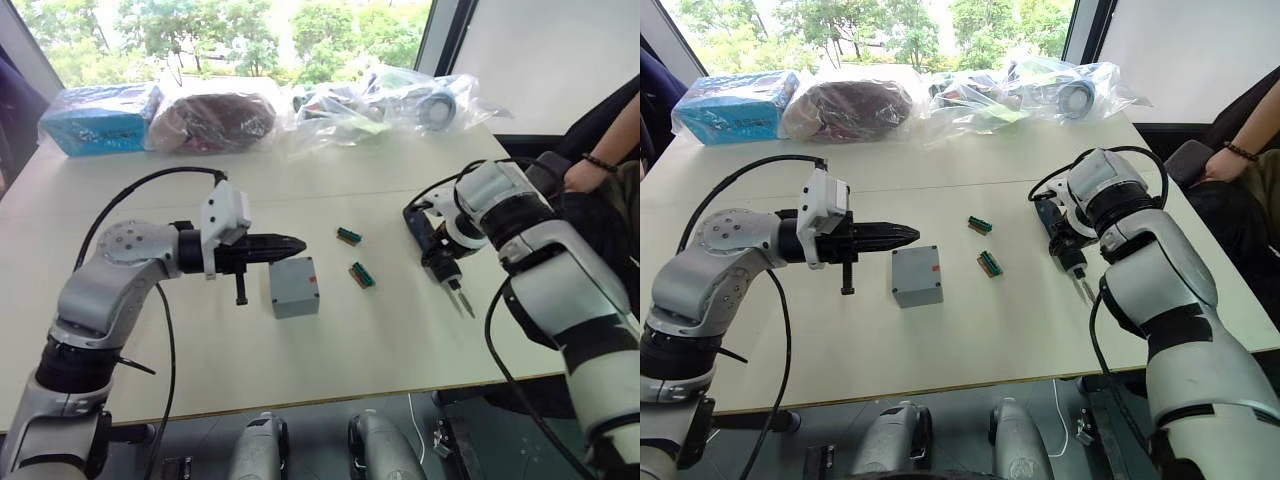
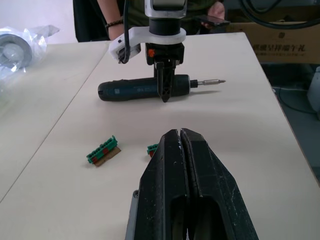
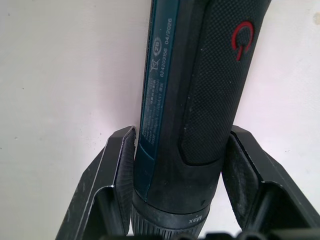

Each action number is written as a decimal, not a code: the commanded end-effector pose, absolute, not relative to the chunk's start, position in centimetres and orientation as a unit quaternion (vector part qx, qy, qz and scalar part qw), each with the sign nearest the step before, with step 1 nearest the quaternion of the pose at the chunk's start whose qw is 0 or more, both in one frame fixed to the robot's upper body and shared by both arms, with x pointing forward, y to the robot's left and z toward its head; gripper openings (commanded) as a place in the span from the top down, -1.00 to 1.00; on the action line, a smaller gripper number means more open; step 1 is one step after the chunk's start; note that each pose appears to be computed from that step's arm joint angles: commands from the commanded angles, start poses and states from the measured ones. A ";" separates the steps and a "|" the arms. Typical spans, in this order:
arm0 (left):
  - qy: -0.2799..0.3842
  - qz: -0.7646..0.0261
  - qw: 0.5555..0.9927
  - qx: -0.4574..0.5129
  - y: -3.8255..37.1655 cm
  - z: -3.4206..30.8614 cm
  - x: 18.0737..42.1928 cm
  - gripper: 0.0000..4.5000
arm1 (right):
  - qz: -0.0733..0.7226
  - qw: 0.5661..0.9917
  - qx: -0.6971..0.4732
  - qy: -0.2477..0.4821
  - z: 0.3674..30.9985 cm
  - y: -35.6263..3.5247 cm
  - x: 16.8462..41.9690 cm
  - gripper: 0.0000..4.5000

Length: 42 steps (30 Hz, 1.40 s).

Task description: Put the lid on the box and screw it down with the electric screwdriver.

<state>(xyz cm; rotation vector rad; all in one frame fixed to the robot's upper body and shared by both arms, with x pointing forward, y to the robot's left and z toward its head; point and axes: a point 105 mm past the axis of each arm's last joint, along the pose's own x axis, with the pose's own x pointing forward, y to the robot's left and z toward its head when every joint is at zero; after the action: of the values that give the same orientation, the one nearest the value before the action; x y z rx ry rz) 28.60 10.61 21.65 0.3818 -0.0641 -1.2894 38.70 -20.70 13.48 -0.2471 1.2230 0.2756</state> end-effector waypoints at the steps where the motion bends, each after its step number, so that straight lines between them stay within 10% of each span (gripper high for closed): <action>1: -0.040 -0.591 0.780 0.202 11.3 22.3 28.4 1.00 | 0.146 0.845 -0.187 0.480 17.0 -20.2 41.2 0.15; 7: -0.018 -0.585 0.779 0.224 12.2 21.4 28.7 1.00 | 0.283 0.895 -0.264 0.223 24.3 -14.4 42.4 0.15; 19: 0.044 -0.587 0.777 0.225 13.1 17.1 29.7 1.00 | 0.432 0.861 -0.083 -0.253 34.3 -5.2 33.3 0.15; 42: 0.080 -0.592 0.782 0.179 12.3 14.0 31.3 1.00 | 0.495 0.856 0.009 -0.147 25.2 -2.3 31.7 0.15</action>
<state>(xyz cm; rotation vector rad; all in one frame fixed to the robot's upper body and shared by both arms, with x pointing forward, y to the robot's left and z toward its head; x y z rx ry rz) 31.29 12.36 14.05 0.3705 0.1728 -1.2732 32.30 -2.25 22.98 0.0072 -0.2007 1.0344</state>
